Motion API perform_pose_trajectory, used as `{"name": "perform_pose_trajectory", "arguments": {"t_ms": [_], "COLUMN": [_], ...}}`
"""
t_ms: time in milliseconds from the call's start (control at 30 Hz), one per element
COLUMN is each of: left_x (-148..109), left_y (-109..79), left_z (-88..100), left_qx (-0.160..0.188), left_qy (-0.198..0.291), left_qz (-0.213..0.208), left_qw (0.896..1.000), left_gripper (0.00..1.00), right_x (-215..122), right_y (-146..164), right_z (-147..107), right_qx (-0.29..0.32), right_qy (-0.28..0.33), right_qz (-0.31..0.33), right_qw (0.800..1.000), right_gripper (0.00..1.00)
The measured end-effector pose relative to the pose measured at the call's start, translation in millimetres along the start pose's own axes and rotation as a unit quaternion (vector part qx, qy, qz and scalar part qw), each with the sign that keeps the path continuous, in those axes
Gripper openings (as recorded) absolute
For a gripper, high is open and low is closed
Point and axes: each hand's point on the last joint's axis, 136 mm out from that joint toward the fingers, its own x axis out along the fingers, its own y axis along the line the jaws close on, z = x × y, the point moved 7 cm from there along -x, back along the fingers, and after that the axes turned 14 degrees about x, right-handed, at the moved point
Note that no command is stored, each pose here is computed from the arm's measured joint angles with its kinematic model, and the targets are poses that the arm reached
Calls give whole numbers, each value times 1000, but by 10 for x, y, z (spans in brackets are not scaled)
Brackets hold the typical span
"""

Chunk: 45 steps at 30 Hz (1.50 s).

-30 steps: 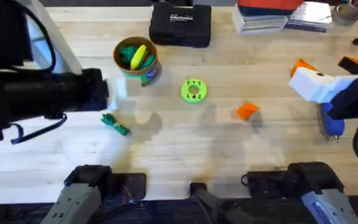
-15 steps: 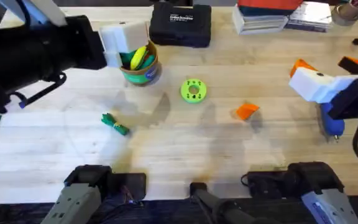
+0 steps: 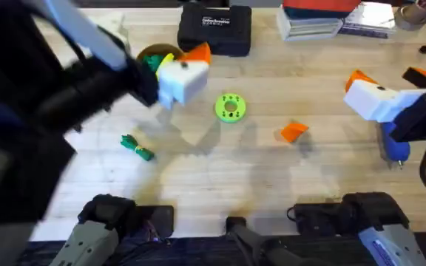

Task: Pick up the gripper from the table and insert it into the empty holder that is missing its gripper. Then pick up a screw, insert it into the mounting hole, and use the screwdriver to tighten it. Finally, clean up the table by picking up the vegetable and placing it into the bucket.

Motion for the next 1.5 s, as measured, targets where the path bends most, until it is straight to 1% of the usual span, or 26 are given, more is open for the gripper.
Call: {"name": "perform_pose_trajectory", "arguments": {"t_ms": [100,167,333,467,567,633,733,800,1000,1500], "left_x": [-37,-70,-103,-103,-102,-108,-124,-117,-119,-119], "left_y": [-250,-401,-699,-843,-900,-922,-939,-957,-1004,-1004], "left_z": [-204,-345,-726,-988,-1127,-1203,-1228,-1276,-1271,-1270], "left_qx": [40,57,72,74,77,75,75,69,70,70], "left_qy": [-53,-80,-119,-129,-136,-132,-131,-118,-120,-120], "left_qz": [-21,-34,-65,-84,-89,-91,-94,-100,-114,-114], "left_qw": [998,995,988,985,984,984,984,986,984,984], "left_gripper": [985,985,985,985,985,985,985,985,985,985], "right_x": [0,0,0,0,1,0,0,1,0,0], "right_y": [0,-1,0,-1,0,0,0,0,0,0], "right_z": [0,-1,-1,-1,-1,-1,-1,-1,-1,-1], "right_qx": [0,0,0,0,0,0,0,0,0,0], "right_qy": [0,0,0,0,0,0,0,1,0,0], "right_qz": [0,0,0,0,0,0,0,0,0,0], "right_qw": [1000,1000,1000,1000,1000,1000,1000,1000,1000,1000], "right_gripper": [994,994,994,994,994,994,994,994,994,995]}}
